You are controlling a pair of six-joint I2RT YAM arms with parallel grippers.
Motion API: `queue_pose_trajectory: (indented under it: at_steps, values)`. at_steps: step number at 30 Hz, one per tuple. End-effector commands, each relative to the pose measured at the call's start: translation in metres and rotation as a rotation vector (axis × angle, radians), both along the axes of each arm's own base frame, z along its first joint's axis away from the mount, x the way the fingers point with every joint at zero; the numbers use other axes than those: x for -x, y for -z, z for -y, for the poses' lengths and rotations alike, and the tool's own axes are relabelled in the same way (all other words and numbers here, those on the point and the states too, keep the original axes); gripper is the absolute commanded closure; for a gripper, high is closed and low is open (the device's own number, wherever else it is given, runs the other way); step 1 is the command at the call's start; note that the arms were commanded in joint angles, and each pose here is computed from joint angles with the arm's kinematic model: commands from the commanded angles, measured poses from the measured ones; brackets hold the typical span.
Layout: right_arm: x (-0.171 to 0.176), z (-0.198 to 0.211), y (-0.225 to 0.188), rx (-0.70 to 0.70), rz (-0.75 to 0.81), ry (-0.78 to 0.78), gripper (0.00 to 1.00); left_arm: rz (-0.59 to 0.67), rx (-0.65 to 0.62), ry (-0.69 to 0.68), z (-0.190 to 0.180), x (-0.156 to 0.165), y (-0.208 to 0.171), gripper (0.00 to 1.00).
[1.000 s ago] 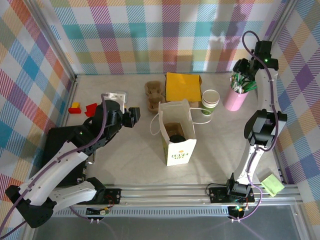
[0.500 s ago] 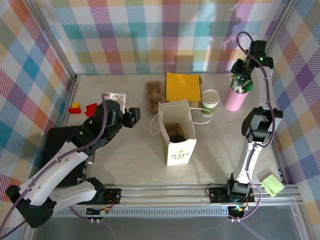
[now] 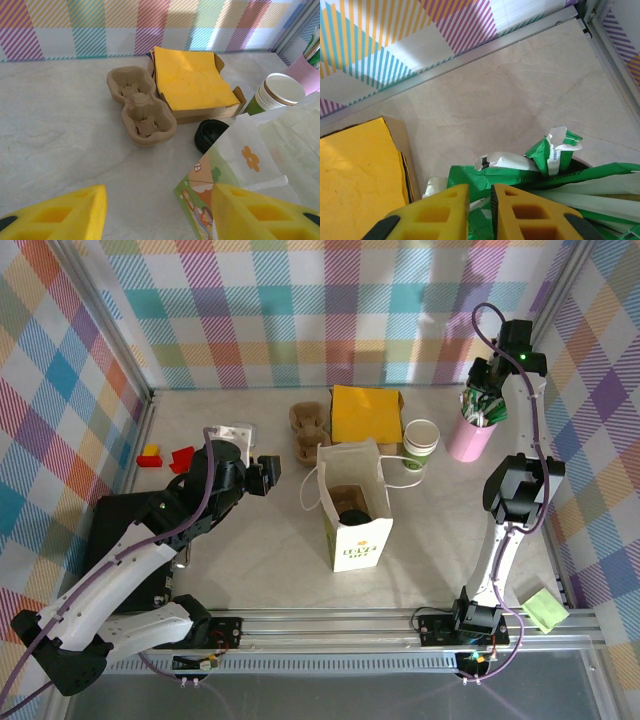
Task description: Pack the takeout coffee
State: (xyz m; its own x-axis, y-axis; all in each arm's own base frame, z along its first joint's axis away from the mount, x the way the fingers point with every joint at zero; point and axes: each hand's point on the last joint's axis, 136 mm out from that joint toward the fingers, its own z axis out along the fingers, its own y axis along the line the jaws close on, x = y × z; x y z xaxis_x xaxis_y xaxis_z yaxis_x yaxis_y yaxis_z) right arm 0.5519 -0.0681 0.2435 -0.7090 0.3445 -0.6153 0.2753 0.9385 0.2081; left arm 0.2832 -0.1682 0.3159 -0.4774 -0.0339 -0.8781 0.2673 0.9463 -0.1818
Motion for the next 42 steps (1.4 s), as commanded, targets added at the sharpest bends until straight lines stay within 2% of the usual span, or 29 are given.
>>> queue_pose_trajectory:
  at_steps: [1,11,17,32,42]
  values:
    - [0.001,0.001,-0.013,0.023,0.019,-0.009,0.82,0.009,0.017,-0.019,-0.002,-0.003,-0.006,0.43]
    - [0.020,-0.002,-0.051,0.020,0.077,0.007,0.91,0.008,0.025,-0.018,-0.003,-0.001,-0.010,0.44]
    - [0.043,-0.005,-0.085,0.021,0.128,0.021,0.97,0.013,0.044,-0.020,-0.007,0.005,-0.017,0.44]
    - [0.126,-0.022,-0.196,0.030,0.340,-0.004,1.00,0.024,0.139,-0.017,-0.020,0.029,-0.033,0.44]
    - [0.182,-0.052,-0.257,-0.015,0.484,-0.119,1.00,0.012,0.171,-0.036,-0.030,0.041,-0.026,0.44]
